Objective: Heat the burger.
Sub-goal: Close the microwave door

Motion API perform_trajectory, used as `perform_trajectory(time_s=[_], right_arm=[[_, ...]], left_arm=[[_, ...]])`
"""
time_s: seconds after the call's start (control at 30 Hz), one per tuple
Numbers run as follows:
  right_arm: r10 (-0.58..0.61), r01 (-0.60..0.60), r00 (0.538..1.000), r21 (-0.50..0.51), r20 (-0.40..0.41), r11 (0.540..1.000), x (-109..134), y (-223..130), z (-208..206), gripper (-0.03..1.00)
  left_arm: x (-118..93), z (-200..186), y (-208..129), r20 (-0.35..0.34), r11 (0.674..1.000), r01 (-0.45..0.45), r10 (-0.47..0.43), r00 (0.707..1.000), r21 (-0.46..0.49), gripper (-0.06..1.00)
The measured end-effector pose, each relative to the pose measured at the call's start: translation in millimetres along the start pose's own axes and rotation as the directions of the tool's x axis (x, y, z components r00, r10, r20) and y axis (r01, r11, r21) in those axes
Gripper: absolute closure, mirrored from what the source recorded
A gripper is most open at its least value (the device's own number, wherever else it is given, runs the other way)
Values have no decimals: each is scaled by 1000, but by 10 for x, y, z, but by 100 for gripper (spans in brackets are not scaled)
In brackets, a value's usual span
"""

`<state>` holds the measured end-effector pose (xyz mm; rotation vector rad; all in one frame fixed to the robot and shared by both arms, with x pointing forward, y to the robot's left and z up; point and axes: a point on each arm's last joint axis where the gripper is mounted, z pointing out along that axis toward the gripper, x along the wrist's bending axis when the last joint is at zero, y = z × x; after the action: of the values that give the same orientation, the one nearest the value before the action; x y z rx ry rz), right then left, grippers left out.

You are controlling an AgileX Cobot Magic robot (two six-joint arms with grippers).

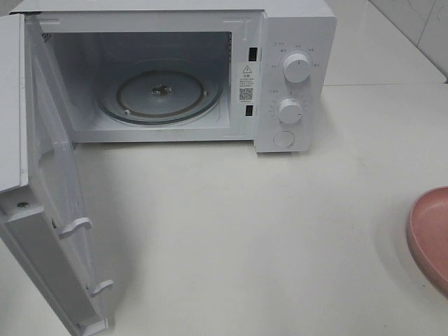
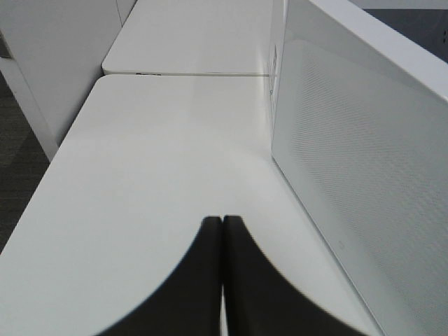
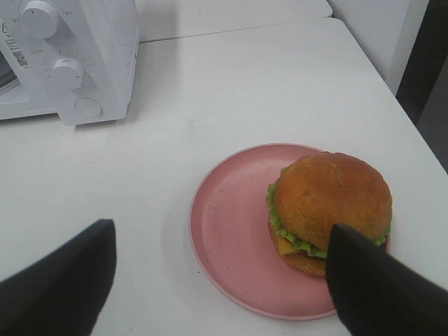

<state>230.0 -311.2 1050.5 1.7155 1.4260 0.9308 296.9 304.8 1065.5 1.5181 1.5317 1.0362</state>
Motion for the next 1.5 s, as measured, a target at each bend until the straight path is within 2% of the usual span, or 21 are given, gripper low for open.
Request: perform_trajectory(time_s=[0.1,0.2,0.23,0.27,0.3,0.37,0.4,0.57,0.7,0.77,0.9,1.07,1.1,1.13,1.17,1.23,1.27,1.5], right_arm=[[0,0,1000,0,0,1000,0,0,0,21],[0,0,1000,0,0,1000,0,0,0,21],[0,0,1000,0,0,1000,0,0,0,21],[0,0,1000,0,0,1000,0,0,0,21],[0,0,1000,0,0,1000,0,0,0,21],[0,0,1000,0,0,1000,0,0,0,21],[0,0,1000,0,0,1000,0,0,0,21],[0,0,1000,0,0,1000,0,0,0,21],[0,0,1000,0,0,1000,0,0,0,21],[0,0,1000,0,0,1000,0,0,0,21],[0,0,1000,0,0,1000,0,0,0,21],[0,0,1000,0,0,1000,0,0,0,21],[0,0,1000,0,0,1000,0,0,0,21],[0,0,1000,0,0,1000,0,0,0,21],[0,0,1000,0,0,1000,0,0,0,21],[0,0,1000,0,0,1000,0,0,0,21],[0,0,1000,0,0,1000,0,0,0,21],[0,0,1000,0,0,1000,0,0,0,21]], left_arm=[[-10,153,-36,7,1000,9,-9,1000,-29,94],[-21,280,-75,15,995,26,-25,1000,-100,94],[-22,349,-108,14,987,30,-28,1000,-160,94],[-22,349,-108,14,987,30,-28,1000,-160,94],[-23,417,-154,12,973,31,-29,1000,-229,94],[-23,448,-178,10,964,31,-30,1000,-266,94],[-24,500,-235,10,947,40,-39,999,-319,94],[-20,614,-287,21,924,87,-86,996,-373,94],[-18,694,-267,23,924,100,-98,995,-369,94],[-28,817,-282,20,942,76,-73,997,-326,94],[-48,938,-299,33,955,55,-48,998,-293,94],[-115,1112,-330,101,966,62,-37,994,-253,94],[-161,1154,-322,147,963,56,-17,989,-265,94],[-161,1154,-322,147,963,56,-17,989,-265,94],[-207,1188,-310,193,957,49,8,981,-286,94],[-232,1206,-307,216,955,42,24,976,-295,94],[-269,1245,-313,251,953,34,45,967,-302,94],[-341,1418,-355,320,964,7,80,944,-264,94]])
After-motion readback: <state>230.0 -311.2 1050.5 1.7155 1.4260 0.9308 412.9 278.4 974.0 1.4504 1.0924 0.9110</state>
